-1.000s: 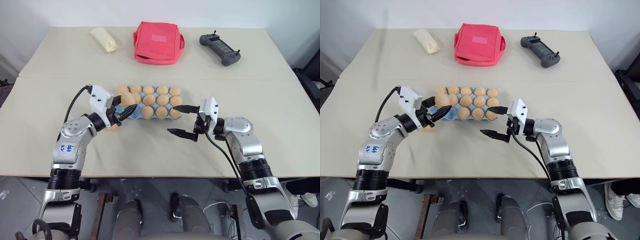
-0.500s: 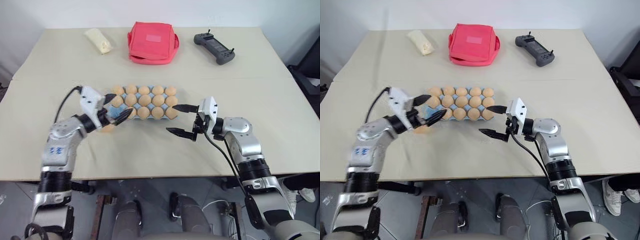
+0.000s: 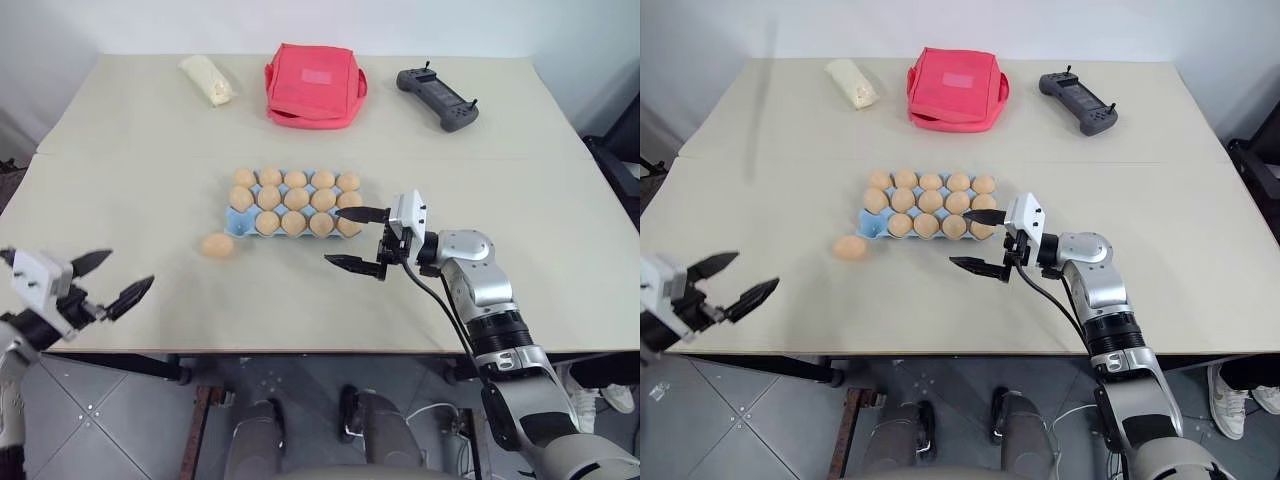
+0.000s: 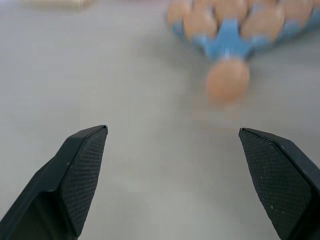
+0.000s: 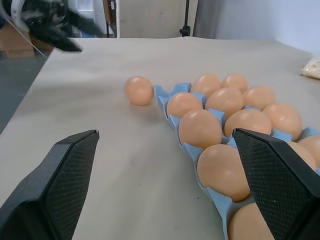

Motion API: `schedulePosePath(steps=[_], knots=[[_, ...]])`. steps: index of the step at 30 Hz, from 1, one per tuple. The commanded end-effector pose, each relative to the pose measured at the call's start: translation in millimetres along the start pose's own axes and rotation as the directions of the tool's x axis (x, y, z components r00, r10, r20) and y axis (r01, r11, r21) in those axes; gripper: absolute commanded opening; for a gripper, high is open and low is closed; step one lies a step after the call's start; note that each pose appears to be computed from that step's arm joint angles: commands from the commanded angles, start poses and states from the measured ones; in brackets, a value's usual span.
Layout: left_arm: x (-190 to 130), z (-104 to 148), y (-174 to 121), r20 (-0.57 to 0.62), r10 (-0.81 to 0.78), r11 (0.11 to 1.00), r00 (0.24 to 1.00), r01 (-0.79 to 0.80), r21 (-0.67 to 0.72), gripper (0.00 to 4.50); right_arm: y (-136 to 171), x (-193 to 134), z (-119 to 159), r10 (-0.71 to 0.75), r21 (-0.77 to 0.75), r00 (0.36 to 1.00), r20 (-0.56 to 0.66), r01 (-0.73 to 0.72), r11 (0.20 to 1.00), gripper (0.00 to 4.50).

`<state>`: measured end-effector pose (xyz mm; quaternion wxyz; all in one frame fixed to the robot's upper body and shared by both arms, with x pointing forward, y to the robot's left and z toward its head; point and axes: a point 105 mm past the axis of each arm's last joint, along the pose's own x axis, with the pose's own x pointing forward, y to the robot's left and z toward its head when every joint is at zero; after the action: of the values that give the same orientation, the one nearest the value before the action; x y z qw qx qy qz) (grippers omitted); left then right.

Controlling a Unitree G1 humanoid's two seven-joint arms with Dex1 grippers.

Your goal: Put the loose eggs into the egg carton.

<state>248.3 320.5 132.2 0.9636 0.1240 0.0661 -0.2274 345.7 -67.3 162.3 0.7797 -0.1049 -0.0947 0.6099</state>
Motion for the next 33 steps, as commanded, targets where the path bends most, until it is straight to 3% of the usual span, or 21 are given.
schedulePosePath(steps=[1,8,16,26,29,33], knots=[[4.9,13.4,-10.1,0.050,-0.056,0.998,0.997,0.055,0.024,4.48,-0.9,2.7,12.7,0.027,-0.044,0.999,0.029,-0.026,0.999,4.50],[27.4,15.3,-21.8,0.079,-0.090,0.996,0.993,0.088,0.028,4.48,-2.4,-4.7,16.8,0.033,-0.059,0.999,0.021,-0.032,0.998,4.50],[75.3,23.6,-23.0,0.105,-0.151,0.988,0.983,0.147,0.052,4.48,2.0,-16.2,23.2,0.039,-0.084,0.999,0.018,-0.037,0.996,4.50],[119.7,16.7,-23.7,0.098,-0.196,0.981,0.976,0.194,0.028,4.48,6.2,-19.2,23.2,0.012,-0.084,1.000,0.013,-0.011,0.996,4.50],[122.3,18.8,-26.0,0.114,-0.210,0.978,0.971,0.209,0.023,3.86,7.8,-19.6,22.9,0.008,-0.081,1.000,0.015,-0.007,0.997,4.50],[115.7,19.8,-23.8,0.121,-0.207,0.978,0.971,0.206,0.024,2.59,9.2,-20.8,22.6,0.005,-0.076,1.000,0.016,-0.003,0.997,4.50]])
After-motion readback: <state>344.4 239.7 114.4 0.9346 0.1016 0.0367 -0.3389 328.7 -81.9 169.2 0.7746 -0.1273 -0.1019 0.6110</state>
